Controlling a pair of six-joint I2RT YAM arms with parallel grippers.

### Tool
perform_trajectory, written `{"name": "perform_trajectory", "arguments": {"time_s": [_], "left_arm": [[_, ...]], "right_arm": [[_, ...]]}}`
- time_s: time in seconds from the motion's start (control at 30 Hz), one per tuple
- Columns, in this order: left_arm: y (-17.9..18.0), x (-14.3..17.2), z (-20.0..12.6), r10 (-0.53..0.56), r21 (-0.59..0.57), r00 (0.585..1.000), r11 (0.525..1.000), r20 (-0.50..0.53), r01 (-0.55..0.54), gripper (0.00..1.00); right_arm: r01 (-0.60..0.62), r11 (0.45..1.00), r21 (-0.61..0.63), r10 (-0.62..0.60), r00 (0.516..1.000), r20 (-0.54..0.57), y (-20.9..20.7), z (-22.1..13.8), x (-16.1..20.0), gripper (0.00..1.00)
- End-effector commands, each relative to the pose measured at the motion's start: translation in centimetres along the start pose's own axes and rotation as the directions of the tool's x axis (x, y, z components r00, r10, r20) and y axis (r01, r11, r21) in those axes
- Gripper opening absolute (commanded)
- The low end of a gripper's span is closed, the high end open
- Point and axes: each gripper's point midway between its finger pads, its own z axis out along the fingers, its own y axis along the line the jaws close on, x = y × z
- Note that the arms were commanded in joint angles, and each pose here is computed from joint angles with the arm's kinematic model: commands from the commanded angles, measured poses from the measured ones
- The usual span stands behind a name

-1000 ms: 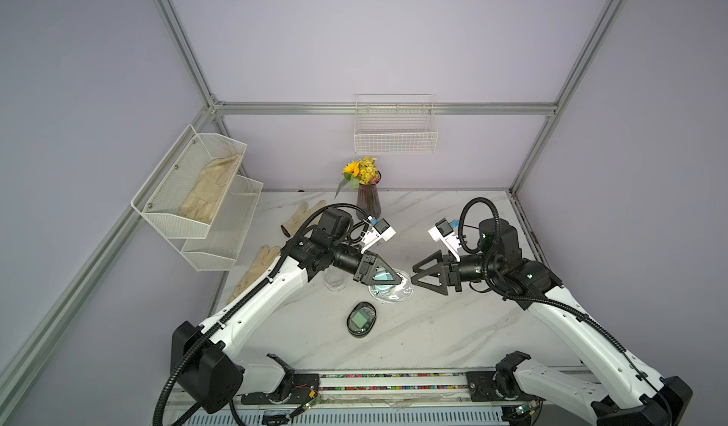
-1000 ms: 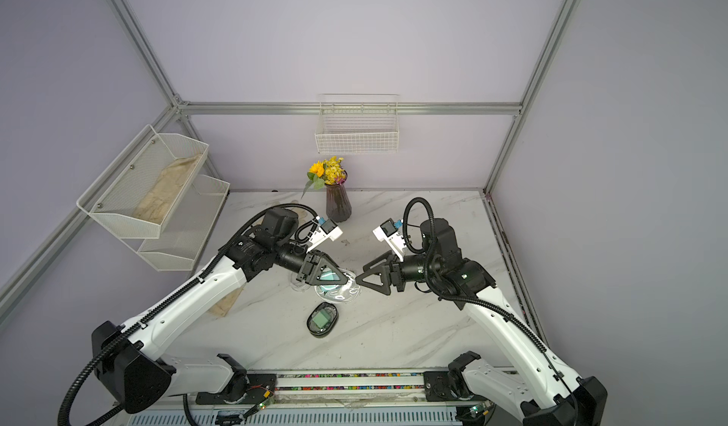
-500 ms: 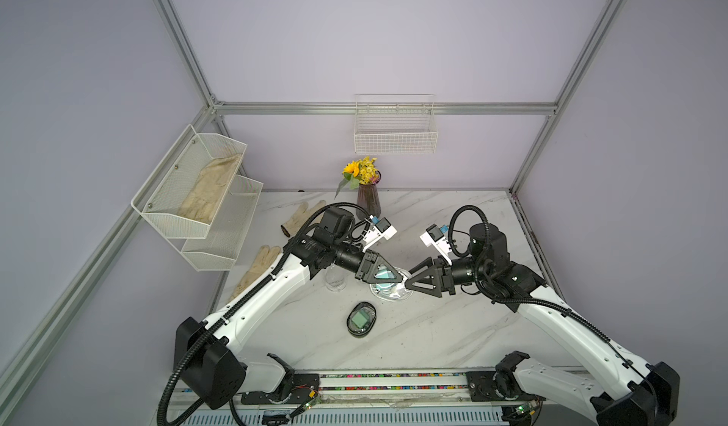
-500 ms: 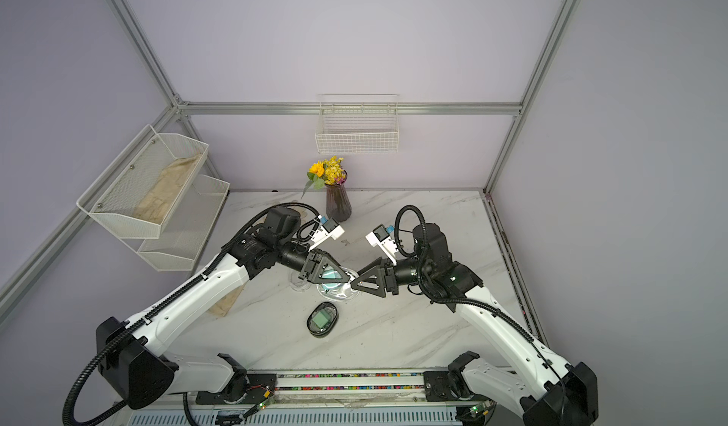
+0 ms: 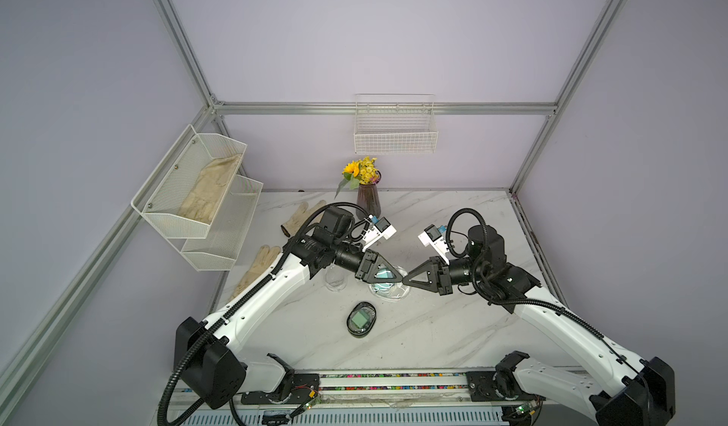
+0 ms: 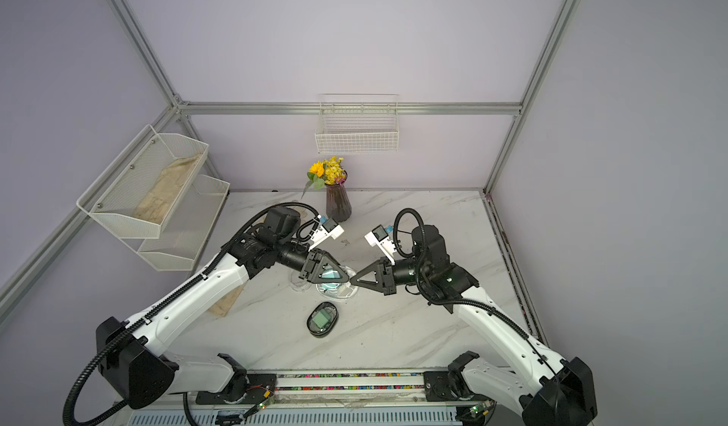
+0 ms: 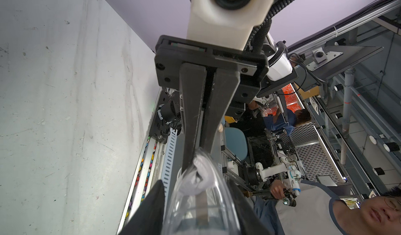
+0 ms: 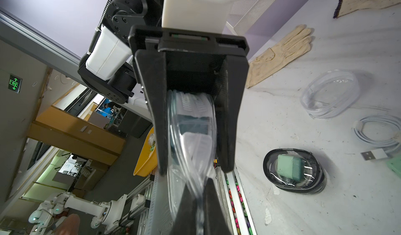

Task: Pack away charging kits
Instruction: Adjust the storage bag.

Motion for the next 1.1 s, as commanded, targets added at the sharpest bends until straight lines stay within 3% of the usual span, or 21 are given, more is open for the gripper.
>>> {"name": "perform_trajectory", "arguments": {"time_s": [0.0, 0.13, 0.23, 0.33, 0.4, 0.5, 0.6, 0.77, 0.97, 1.07], "left_arm": [[-4.0, -3.0, -1.7, 0.145, -0.013, 0.984, 0.989, 0.107, -0.144, 0.73], [-4.0, -4.1, -3.2, 0.153, -0.067, 0.961, 0.988, 0.230, -0.141, 0.79], [-3.5, -5.9, -5.1, 0.107, -0.098, 0.908, 0.992, 0.405, -0.073, 0.86], [-3.3, -7.5, -6.7, 0.061, -0.041, 0.795, 0.998, 0.603, -0.045, 0.99], [-2.9, -7.9, -7.4, 0.039, -0.025, 0.734, 0.999, 0.678, -0.030, 1.00], [-2.7, -8.0, -7.4, 0.073, -0.046, 0.675, 0.997, 0.735, -0.058, 1.00], [-3.3, -8.1, -6.2, 0.084, -0.028, 0.632, 0.995, 0.770, -0.099, 1.00], [-3.2, -8.6, -3.7, 0.098, -0.033, 0.618, 0.993, 0.780, -0.117, 1.00], [-1.6, -9.2, -3.2, 0.101, -0.060, 0.568, 0.994, 0.817, -0.091, 1.00], [-1.5, -9.9, -2.9, 0.104, -0.056, 0.564, 0.993, 0.819, -0.102, 0.97]], "right_arm": [[0.064, 0.998, -0.021, -0.061, 0.990, 0.129, 2.3, -0.8, -2.5, 0.00], [0.053, 0.999, -0.004, -0.050, 0.973, 0.225, 2.9, -1.5, -4.3, 0.00], [0.047, 0.999, 0.020, -0.051, 0.946, 0.321, 3.4, -2.4, -5.4, 0.00], [0.025, 1.000, 0.006, -0.025, 0.893, 0.449, 3.7, -3.8, -6.5, 0.00], [0.019, 0.999, -0.034, 0.002, 0.843, 0.538, 3.7, -4.7, -6.9, 0.00], [0.001, 0.996, -0.086, 0.054, 0.775, 0.630, 3.5, -5.9, -7.4, 0.00], [-0.028, 0.997, -0.068, 0.066, 0.746, 0.662, 2.7, -6.2, -8.1, 0.00], [-0.048, 0.997, -0.055, 0.073, 0.696, 0.714, 2.4, -7.1, -8.9, 0.00], [-0.065, 0.996, -0.061, 0.090, 0.703, 0.706, 1.9, -6.8, -9.1, 0.00], [-0.094, 0.994, -0.051, 0.102, 0.705, 0.701, 1.1, -6.5, -8.7, 0.00]]}}
